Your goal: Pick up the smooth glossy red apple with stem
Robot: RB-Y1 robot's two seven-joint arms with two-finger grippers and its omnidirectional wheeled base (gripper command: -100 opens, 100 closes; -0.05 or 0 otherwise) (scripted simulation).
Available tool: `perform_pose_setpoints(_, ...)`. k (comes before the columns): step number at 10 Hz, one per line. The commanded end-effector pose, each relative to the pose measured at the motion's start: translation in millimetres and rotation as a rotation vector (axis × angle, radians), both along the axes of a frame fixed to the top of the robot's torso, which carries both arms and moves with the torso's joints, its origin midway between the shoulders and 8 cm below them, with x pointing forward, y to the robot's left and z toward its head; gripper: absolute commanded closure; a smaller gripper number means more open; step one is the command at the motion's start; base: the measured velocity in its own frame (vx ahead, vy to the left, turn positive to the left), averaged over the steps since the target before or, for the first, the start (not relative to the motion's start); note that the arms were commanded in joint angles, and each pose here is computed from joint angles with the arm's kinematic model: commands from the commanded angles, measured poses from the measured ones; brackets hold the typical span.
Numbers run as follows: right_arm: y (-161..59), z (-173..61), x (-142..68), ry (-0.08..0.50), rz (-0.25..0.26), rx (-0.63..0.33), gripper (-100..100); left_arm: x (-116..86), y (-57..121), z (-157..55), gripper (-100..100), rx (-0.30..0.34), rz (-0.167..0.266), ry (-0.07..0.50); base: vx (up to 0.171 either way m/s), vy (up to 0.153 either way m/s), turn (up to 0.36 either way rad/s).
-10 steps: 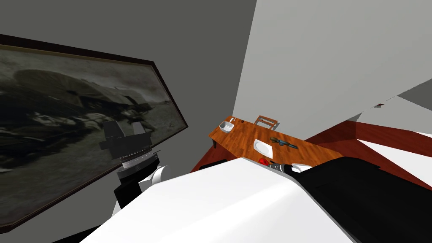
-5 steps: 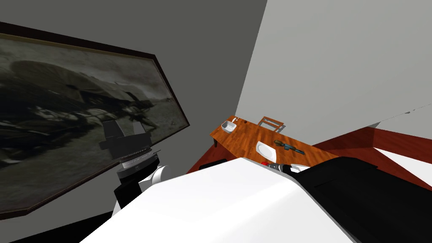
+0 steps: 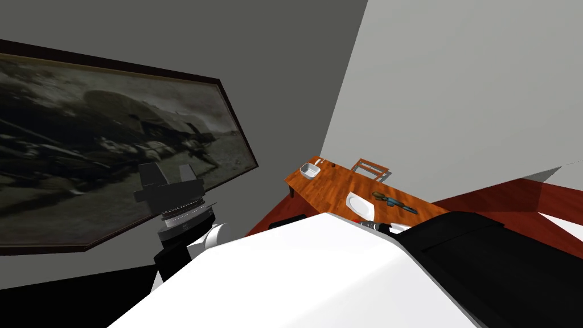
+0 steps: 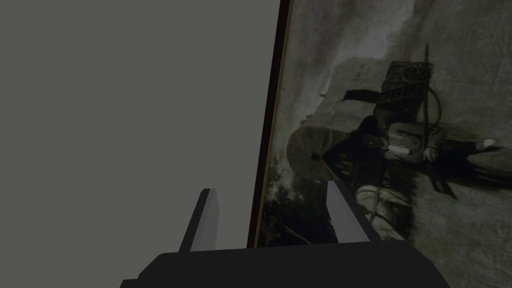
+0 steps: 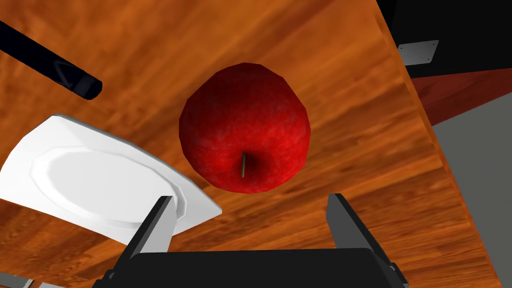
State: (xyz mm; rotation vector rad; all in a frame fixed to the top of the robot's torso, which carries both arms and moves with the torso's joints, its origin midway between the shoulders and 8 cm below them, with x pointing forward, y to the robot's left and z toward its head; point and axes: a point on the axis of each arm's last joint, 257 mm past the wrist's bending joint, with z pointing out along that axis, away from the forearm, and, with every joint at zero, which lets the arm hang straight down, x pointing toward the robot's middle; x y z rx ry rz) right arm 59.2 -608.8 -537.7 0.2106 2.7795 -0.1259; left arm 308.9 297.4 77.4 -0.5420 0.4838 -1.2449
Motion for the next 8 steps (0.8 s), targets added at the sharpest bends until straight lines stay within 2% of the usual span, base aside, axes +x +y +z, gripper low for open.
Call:
perform_pose_setpoints(1,3.2,-1.4,2.2,-0.007,-0.015,-0.002,-100,0.0,0.0,0.0,0,0.0,0.0,0.0,-0.047,-0.033,0.11)
perform_pose_setpoints(2,5.7,-3.2,-4.7,0.0,-0.032,-0.008,-100,0.0,0.0,0.0,0,0.0,0.0,0.0,-0.067,-0.035,0.173)
perform_pose_setpoints(3,9.6,-4.0,0.6,-0.01,-0.043,-0.002,-100,0.0,0.0,0.0,0,0.0,0.0,0.0,-0.064,-0.041,0.093)
perform_pose_setpoints(4,10.7,-5.4,-9.5,0.003,-0.06,-0.009,-100,0.0,0.0,0.0,0,0.0,0.0,0.0,-0.071,-0.058,0.179)
perform_pose_setpoints(5,16.9,-6.7,-2.5,-0.01,-0.074,0.001,-100,0.0,0.0,0.0,0,0.0,0.0,0.0,-0.06,-0.052,0.108)
perform_pose_setpoints(6,23.0,-9.2,-10.0,0.003,-0.089,0.0,-100,0.0,0.1,0.0,0,0.0,0.0,0.0,-0.078,-0.043,0.188)
perform_pose_setpoints(7,25.0,-9.5,-7.1,-0.004,-0.106,0.005,-100,0.0,0.0,0.0,0,0.0,0.0,0.0,-0.069,-0.038,0.106)
perform_pose_setpoints(8,29.8,-11.6,-17.2,0.015,-0.122,0.003,-100,0.0,0.1,0.0,0,0.0,0.0,0.0,-0.089,-0.046,0.161)
